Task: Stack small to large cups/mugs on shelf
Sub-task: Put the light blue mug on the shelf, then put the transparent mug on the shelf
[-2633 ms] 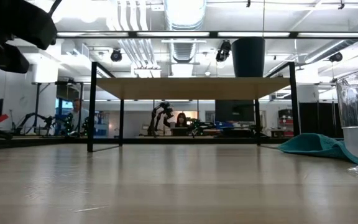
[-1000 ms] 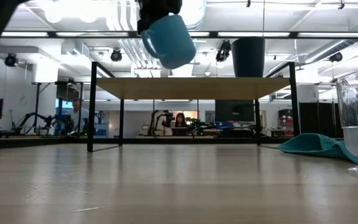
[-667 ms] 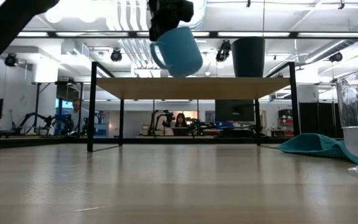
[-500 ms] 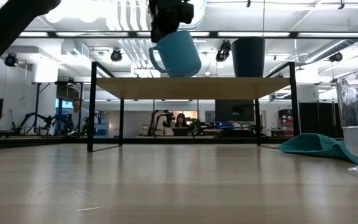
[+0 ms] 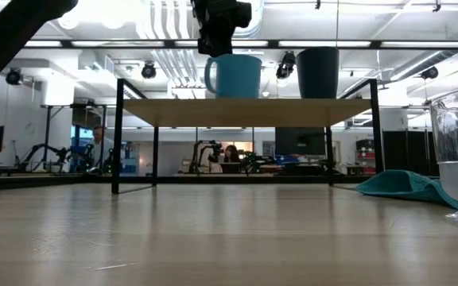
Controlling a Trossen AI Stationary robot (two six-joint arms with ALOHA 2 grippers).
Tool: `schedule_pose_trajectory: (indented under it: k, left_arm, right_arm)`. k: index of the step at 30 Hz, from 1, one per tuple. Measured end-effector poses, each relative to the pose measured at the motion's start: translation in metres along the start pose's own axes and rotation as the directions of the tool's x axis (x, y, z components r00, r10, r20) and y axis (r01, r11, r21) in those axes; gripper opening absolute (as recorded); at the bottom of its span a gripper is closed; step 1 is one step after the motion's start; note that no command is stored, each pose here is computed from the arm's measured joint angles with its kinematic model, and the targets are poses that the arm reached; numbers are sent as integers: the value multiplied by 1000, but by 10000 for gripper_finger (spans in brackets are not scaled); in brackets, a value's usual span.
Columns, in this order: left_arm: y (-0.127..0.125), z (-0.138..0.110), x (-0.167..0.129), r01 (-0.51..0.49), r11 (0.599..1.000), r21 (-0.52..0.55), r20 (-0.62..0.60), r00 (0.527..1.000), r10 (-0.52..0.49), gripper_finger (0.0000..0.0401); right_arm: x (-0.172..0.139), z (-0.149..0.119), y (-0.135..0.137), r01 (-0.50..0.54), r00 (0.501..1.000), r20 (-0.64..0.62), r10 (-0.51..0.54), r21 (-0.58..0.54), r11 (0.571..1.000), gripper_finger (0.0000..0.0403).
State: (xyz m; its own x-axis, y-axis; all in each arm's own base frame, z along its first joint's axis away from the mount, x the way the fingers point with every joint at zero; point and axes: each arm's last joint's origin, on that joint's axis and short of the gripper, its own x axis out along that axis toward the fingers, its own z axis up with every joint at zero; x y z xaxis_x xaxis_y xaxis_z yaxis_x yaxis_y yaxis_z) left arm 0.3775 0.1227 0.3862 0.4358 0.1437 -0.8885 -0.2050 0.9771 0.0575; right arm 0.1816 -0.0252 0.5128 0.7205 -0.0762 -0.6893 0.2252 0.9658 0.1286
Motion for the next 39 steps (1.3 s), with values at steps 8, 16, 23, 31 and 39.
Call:
schedule_pose_trajectory:
  k: [8,16,23,31,39]
  left_arm:
    - [0,1,0,-1,999,34,11,1000,1,82]
    - [1,7,-3,-32,998,48,84,996,28,99]
    - [1,6,-31,-48,998,37,185,982,41,101]
    - [-29,-5,-103,112,982,152,411,896,-166,101]
    - [-76,-15,-130,199,932,303,438,839,-322,101]
  right_arm:
    - [0,0,0,0,1000,0,0,0,1000,82]
    - [0,0,0,0,1000,0,0,0,1000,84]
    - [0,0,0,0,1000,0,0,0,1000,89]
    - [0,0,0,0,1000,0,0,-21,1000,82]
    - [0,0,0,0,1000,0,0,-23,1000,86]
